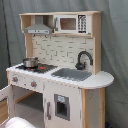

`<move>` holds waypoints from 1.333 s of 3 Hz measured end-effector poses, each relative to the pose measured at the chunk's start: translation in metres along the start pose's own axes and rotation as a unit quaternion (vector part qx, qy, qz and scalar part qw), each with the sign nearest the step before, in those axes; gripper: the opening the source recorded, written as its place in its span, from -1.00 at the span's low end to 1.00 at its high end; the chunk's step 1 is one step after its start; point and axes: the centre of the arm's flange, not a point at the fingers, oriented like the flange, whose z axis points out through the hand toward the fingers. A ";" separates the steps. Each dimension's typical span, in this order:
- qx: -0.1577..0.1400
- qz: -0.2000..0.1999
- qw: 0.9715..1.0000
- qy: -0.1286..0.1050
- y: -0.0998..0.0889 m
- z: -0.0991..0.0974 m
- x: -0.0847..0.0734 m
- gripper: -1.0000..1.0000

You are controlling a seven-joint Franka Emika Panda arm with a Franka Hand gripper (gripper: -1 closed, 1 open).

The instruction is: Play with the kitchen

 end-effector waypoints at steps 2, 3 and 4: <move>-0.012 0.059 0.998 0.006 -0.014 0.002 0.009 1.00; -0.021 0.099 0.995 0.013 -0.021 0.004 0.019 1.00; -0.024 0.137 0.990 0.020 -0.026 0.007 0.031 1.00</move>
